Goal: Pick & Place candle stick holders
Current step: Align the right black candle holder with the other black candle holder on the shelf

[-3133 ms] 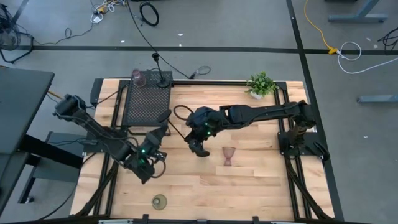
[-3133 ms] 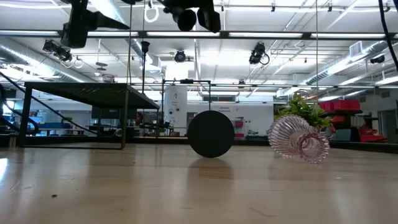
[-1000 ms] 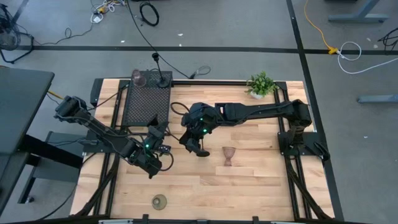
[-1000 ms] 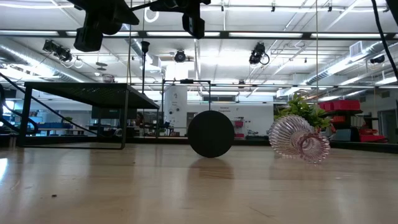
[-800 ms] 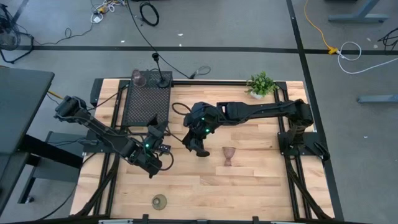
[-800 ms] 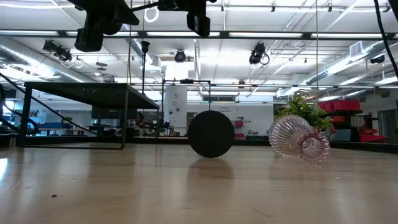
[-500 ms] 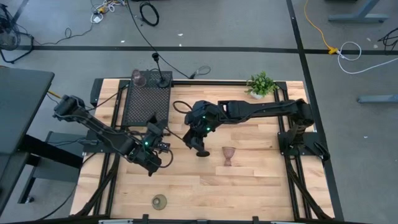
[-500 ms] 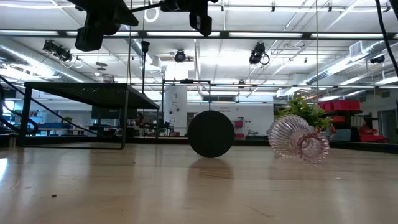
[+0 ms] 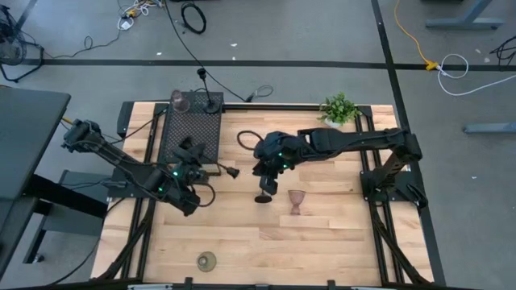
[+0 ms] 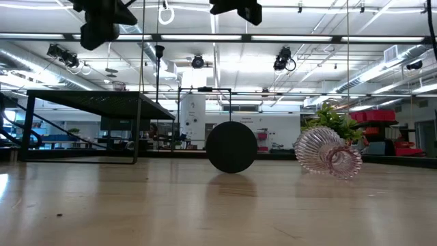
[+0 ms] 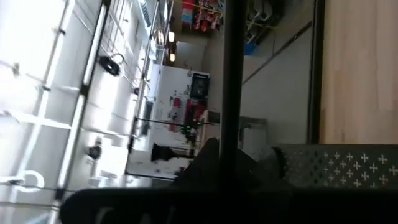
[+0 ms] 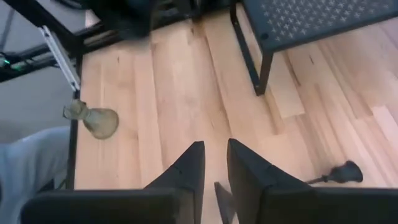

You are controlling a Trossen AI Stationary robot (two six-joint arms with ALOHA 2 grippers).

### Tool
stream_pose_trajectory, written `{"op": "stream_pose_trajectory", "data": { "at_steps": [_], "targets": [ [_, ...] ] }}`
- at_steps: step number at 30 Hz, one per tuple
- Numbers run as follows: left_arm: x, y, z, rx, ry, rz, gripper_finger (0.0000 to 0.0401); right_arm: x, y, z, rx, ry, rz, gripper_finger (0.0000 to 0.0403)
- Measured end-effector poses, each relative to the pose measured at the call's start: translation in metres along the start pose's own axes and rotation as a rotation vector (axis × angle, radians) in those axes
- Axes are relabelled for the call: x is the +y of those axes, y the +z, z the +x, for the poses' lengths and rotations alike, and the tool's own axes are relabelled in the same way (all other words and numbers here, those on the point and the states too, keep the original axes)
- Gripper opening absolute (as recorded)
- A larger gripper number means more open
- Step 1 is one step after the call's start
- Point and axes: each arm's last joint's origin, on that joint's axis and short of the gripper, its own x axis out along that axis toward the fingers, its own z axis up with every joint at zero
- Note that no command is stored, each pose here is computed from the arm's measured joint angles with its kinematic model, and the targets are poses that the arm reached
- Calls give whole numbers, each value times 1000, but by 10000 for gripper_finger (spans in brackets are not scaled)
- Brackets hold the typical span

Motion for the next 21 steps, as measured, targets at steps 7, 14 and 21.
{"op": "stream_pose_trajectory", "data": {
  "at_steps": [7, 14, 21],
  "targets": [
    [23, -26, 1, -13, -214, -474, 0, 9, -11, 6, 2, -122, -10, 68],
    [42, -59, 3, 51, -315, -811, 0, 12, -36, 23, 16, -267, -10, 68],
    [61, -80, -3, 11, -351, -1000, 0, 16, -57, 44, 4, -246, -21, 68]
  ]
}}
